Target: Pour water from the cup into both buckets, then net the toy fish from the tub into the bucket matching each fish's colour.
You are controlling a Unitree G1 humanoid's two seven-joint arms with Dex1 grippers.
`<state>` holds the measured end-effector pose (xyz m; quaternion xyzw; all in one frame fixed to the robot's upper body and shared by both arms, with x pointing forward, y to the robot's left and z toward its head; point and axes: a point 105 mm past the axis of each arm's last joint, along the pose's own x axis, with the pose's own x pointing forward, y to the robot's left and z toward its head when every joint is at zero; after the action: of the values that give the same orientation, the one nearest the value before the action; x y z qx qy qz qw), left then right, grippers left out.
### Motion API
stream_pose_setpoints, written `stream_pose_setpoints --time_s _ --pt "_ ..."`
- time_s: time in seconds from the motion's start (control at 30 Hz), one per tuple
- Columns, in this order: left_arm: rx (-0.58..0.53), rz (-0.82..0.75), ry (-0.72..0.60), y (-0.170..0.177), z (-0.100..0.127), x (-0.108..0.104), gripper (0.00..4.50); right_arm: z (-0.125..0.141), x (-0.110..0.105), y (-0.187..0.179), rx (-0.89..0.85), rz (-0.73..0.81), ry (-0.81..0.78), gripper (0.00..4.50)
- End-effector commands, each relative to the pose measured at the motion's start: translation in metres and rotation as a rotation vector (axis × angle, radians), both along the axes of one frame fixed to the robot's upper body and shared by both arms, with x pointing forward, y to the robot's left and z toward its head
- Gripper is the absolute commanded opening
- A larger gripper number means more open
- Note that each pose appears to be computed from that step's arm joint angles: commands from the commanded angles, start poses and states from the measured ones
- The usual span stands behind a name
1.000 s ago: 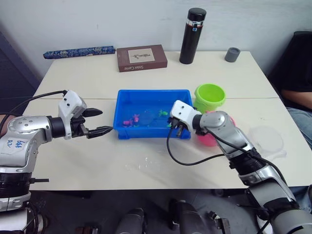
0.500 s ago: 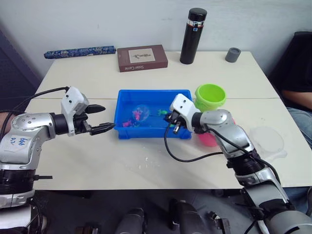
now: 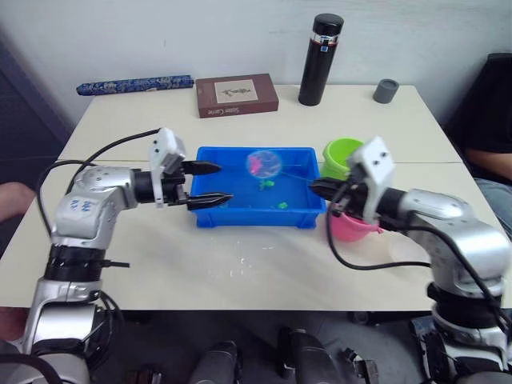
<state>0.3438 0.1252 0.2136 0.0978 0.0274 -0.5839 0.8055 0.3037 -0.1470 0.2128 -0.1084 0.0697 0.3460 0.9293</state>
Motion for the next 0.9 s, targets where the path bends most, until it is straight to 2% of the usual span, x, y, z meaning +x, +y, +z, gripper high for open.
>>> stream_pose_setpoints --time_s 0.03,0.2,0.4,0.53,0.63,0.67,0.77,0.9 --pt "-0.027 -0.106 -0.052 -0.020 0.014 0.000 4.40 0.022 -0.026 -0.027 -0.010 -0.099 -0.077 0.00" --pt "-0.042 -0.207 -0.080 -0.046 0.020 0.002 4.40 0.027 -0.057 -0.068 -0.062 -0.240 -0.091 0.00" --pt "-0.042 -0.313 -0.082 -0.068 0.019 0.002 4.40 0.023 -0.080 -0.104 -0.346 -0.382 -0.145 0.00" --pt "-0.042 -0.347 -0.084 -0.077 0.016 0.000 4.40 0.012 -0.082 -0.110 -0.773 -0.319 -0.276 0.00" --pt "-0.043 -0.351 -0.087 -0.079 0.015 0.000 4.40 0.004 -0.077 -0.107 -1.225 -0.119 -0.456 0.00" --pt "-0.044 -0.350 -0.087 -0.079 0.015 0.000 4.40 -0.001 -0.076 -0.106 -1.316 -0.053 -0.496 0.00" --pt "-0.045 -0.344 -0.090 -0.078 0.015 0.000 4.40 -0.005 -0.076 -0.108 -1.377 0.018 -0.552 0.00" --pt "-0.046 -0.321 -0.095 -0.075 0.015 0.002 4.40 0.010 -0.068 -0.120 -1.437 -0.006 -0.628 0.00"
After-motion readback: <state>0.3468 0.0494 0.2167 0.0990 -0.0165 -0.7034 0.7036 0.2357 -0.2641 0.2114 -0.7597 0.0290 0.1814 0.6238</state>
